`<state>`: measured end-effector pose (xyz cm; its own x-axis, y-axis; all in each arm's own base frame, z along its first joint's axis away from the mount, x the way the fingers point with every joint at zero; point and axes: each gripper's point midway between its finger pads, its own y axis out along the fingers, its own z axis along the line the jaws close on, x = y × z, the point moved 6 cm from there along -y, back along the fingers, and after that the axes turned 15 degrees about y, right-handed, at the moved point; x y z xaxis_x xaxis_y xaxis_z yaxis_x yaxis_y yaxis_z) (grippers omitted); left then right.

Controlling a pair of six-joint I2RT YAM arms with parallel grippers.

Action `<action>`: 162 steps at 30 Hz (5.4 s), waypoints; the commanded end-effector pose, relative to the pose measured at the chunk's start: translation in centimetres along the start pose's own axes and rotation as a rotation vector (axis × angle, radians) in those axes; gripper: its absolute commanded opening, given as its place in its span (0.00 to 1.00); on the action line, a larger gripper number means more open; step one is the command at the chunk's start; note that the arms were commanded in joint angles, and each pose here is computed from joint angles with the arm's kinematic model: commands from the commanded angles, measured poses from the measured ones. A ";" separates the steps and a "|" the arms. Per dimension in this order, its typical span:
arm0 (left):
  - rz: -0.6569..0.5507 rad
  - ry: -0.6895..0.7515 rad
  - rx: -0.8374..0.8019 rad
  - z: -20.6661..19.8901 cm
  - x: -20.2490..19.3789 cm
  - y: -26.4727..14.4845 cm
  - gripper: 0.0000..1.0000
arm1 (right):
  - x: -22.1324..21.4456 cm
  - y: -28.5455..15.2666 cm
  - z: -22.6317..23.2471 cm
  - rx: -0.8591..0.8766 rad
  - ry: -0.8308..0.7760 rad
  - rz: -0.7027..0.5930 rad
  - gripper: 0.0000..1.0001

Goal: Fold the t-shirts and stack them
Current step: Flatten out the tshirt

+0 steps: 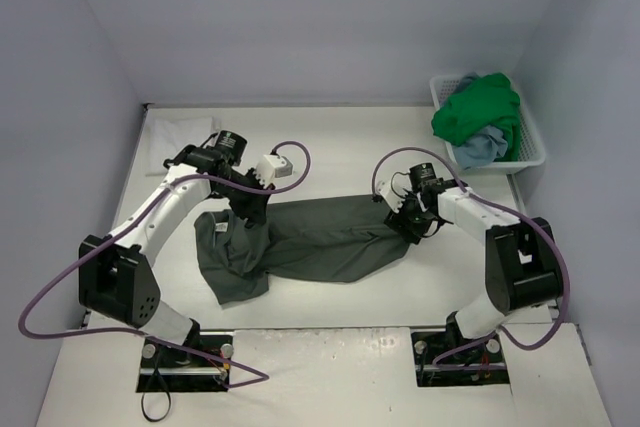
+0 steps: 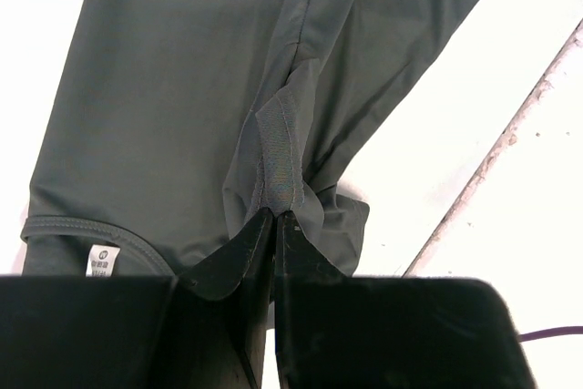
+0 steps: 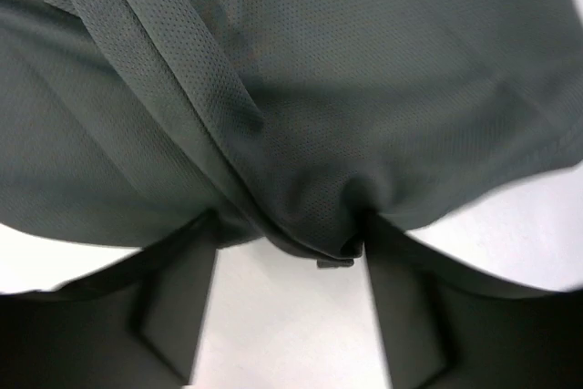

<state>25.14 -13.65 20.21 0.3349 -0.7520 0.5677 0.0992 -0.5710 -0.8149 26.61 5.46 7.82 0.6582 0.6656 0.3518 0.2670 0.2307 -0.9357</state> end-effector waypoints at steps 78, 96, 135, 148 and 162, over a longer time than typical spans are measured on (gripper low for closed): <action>-0.462 0.230 1.067 -10.6 4.4 -30.9 0.00 | 2.2 -29.1 2.3 -0.581 0.003 -0.846 0.00; -0.543 0.108 0.378 -7.3 6.0 -13.9 0.49 | 2.4 -24.1 2.0 -0.442 0.052 -0.740 0.00; -0.328 0.455 0.086 -19.9 22.2 18.8 0.61 | 1.8 -25.4 -1.6 -0.682 0.251 -0.648 0.00; -0.291 0.420 0.013 -22.7 22.7 21.1 0.61 | 1.7 -24.8 -1.3 -0.654 0.249 -0.646 0.00; -0.199 0.439 0.038 -22.2 20.1 24.5 0.61 | 1.7 -24.9 -1.3 -0.656 0.237 -0.646 0.00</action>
<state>13.38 -49.06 12.45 -0.1086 -0.7449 0.6583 0.1307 -0.6672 -0.7333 21.48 -0.05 30.01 0.4190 0.3894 0.8203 0.8880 0.0128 -0.4596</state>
